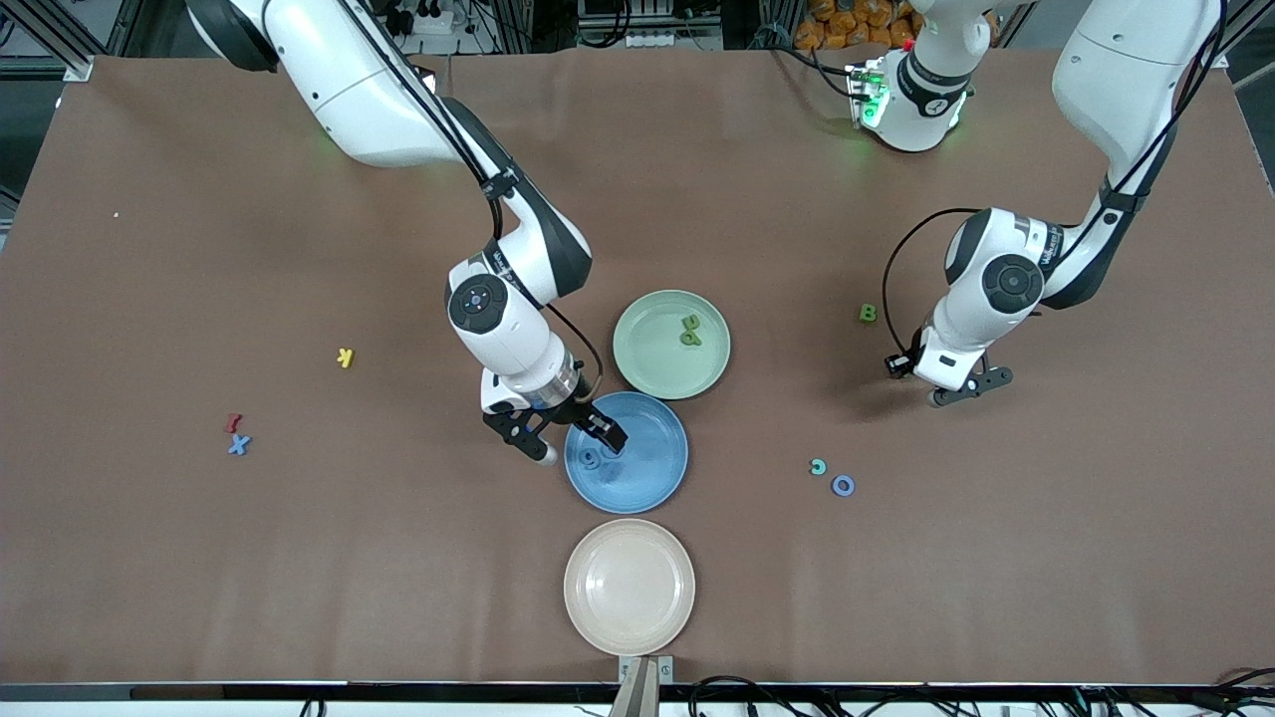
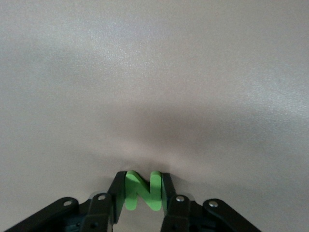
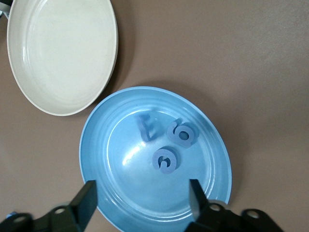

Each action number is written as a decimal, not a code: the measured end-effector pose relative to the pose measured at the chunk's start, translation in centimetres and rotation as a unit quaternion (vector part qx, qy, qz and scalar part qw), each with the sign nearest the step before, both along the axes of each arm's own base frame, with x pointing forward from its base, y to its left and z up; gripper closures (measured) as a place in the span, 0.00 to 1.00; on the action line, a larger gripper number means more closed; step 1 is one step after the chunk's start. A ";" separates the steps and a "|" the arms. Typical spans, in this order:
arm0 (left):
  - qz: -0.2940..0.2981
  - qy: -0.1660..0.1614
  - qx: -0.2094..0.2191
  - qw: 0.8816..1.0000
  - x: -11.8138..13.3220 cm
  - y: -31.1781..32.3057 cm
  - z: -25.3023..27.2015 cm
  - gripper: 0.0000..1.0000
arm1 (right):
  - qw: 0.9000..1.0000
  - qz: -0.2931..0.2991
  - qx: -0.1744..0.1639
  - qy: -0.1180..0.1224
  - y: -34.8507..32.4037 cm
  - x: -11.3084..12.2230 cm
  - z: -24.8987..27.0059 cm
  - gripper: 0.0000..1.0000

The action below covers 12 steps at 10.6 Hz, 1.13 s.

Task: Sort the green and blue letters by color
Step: 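Place the m on the blue plate with the right gripper, then place the N on the green plate while the right gripper reaches the blue x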

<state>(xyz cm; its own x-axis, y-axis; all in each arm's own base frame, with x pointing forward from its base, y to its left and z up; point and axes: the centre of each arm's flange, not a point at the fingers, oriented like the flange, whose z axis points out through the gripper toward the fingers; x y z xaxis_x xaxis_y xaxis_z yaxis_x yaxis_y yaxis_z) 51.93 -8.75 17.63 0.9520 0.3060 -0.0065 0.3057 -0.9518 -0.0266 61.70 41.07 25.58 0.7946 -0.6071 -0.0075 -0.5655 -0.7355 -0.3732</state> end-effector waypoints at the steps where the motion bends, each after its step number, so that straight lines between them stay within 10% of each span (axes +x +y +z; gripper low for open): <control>1: 0.000 0.000 0.000 1.000 0.0 0.0 0.1 0.65 | 1.000 -0.002 0.000 -0.002 -0.2 0.2 0.1 0.02; 5: 0.010 -0.010 -0.003 1.000 0.5 -1.6 0.4 0.66 | 0.993 0.097 -0.061 0.003 -5.3 2.8 -0.3 0.00; 12: 0.034 -0.077 -0.056 0.995 3.7 -10.9 6.7 0.66 | 0.952 0.262 -0.159 0.021 -27.3 9.4 1.9 0.00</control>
